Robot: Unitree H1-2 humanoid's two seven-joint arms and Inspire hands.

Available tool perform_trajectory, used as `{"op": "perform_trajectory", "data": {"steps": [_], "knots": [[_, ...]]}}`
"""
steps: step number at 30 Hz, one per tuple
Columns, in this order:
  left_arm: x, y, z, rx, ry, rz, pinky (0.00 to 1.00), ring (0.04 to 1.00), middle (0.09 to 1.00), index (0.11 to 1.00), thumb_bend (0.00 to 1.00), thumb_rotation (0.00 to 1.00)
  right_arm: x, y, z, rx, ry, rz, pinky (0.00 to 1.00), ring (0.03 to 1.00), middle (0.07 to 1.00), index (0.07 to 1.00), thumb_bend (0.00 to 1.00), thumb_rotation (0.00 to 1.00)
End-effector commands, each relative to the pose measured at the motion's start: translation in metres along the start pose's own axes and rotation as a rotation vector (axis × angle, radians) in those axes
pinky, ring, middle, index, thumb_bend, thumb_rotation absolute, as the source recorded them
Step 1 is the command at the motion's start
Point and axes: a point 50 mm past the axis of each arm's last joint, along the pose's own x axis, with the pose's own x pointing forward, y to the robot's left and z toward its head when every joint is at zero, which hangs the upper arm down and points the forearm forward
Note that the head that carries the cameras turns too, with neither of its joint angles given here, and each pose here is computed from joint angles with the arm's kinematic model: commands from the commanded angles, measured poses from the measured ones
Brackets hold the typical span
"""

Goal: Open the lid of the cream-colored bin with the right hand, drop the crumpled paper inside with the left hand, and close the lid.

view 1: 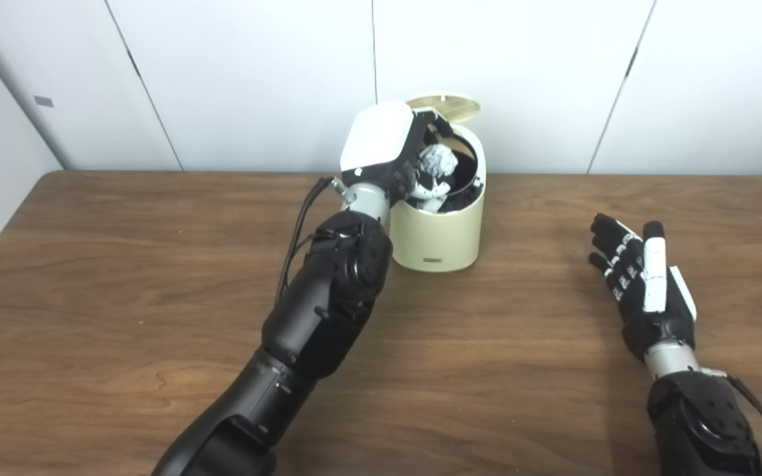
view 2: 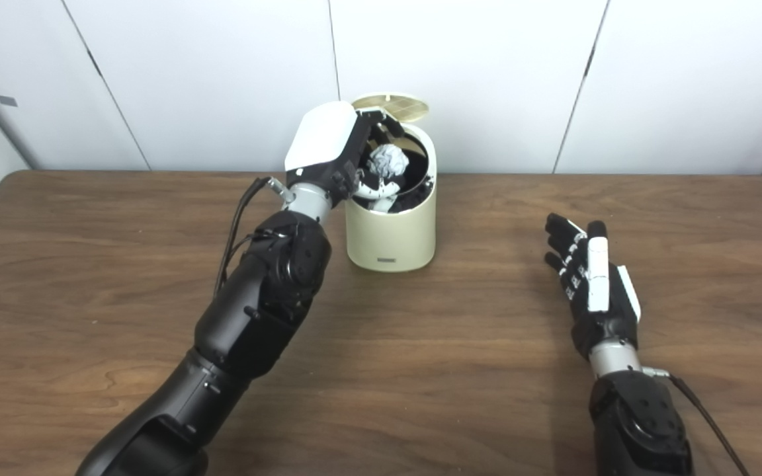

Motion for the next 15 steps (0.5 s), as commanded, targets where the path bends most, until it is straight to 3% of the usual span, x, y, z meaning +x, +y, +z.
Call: {"op": "perform_trajectory", "data": {"steps": [1,4,15], "knots": [[0.0065,0.0135,0.0141,-0.019,-0.036,0.06,0.42,0.517,0.602,0.607,0.87,0.0,0.0035,0.0024,0.0078,-0.006,-0.029,0.024,0.9,0.918,0.866,0.8,0.65,1.0],[0.0063,0.0138,0.0142,-0.012,-0.029,0.045,0.4,0.501,0.589,0.619,0.88,0.0,0.0031,0.0022,0.008,-0.011,-0.031,0.026,0.9,0.919,0.867,0.799,0.65,1.0],[0.006,0.0143,0.0136,-0.019,-0.035,0.028,0.46,0.568,0.684,0.697,0.92,0.0,0.0024,0.0008,0.0083,-0.027,-0.031,0.027,0.9,0.91,0.853,0.791,0.65,1.0]]}}
